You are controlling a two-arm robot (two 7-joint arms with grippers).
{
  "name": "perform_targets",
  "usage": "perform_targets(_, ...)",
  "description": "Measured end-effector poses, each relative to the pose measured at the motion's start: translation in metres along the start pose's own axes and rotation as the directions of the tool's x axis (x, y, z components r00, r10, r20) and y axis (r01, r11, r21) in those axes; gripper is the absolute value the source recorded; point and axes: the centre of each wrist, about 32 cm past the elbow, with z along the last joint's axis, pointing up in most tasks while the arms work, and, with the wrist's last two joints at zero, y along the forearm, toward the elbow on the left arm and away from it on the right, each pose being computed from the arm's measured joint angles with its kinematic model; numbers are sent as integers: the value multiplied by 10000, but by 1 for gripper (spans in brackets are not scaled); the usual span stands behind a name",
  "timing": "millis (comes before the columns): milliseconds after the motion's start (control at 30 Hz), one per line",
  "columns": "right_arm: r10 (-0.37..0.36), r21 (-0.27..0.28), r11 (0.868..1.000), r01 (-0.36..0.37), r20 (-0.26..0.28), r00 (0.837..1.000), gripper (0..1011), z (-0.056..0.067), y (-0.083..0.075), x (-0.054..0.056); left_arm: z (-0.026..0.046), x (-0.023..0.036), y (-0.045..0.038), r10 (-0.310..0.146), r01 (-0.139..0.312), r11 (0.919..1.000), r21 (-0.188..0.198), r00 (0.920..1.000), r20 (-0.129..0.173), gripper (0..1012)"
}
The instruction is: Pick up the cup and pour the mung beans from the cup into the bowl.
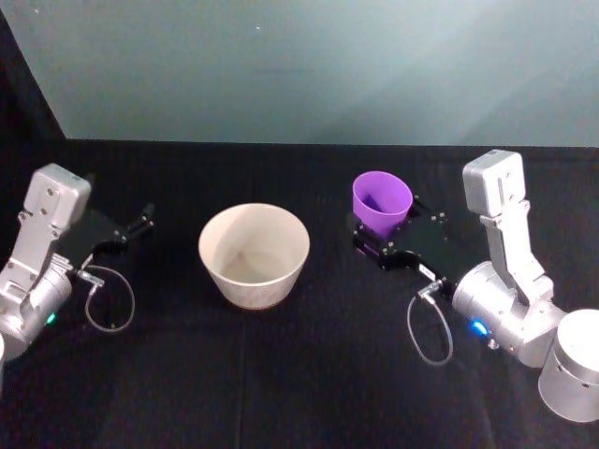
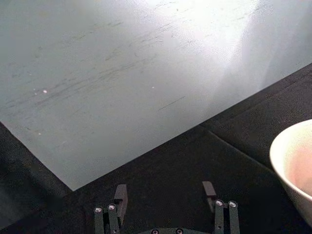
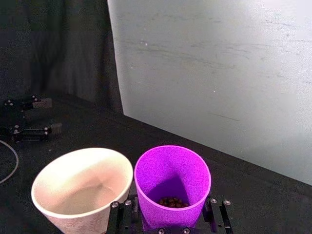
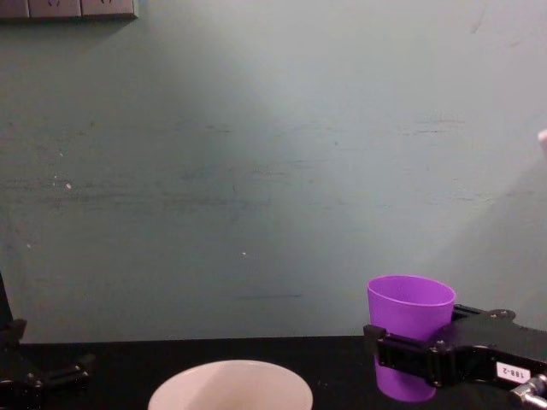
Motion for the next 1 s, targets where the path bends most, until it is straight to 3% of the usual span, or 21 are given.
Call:
perform_targets(567,-1,0,10000,1,2,10000,717,0,0,0,0,0,0,0,0,10000,1,10000,0,1000)
perform_targets(700,20,-8,10000,-20,220,9998,717,26,21,-6,0,0,0,0,0,10000,1,10000,1,1000)
perform_targets(900,172,-105,9998,-157,1633,9864,717,136,64,-68,0,0,0,0,0,10000,1,10000,0,1000)
perform_targets(1000,203,-206,9997,-152,2742,9615,717,214,101,-126,0,0,0,0,0,10000,1,10000,0,1000)
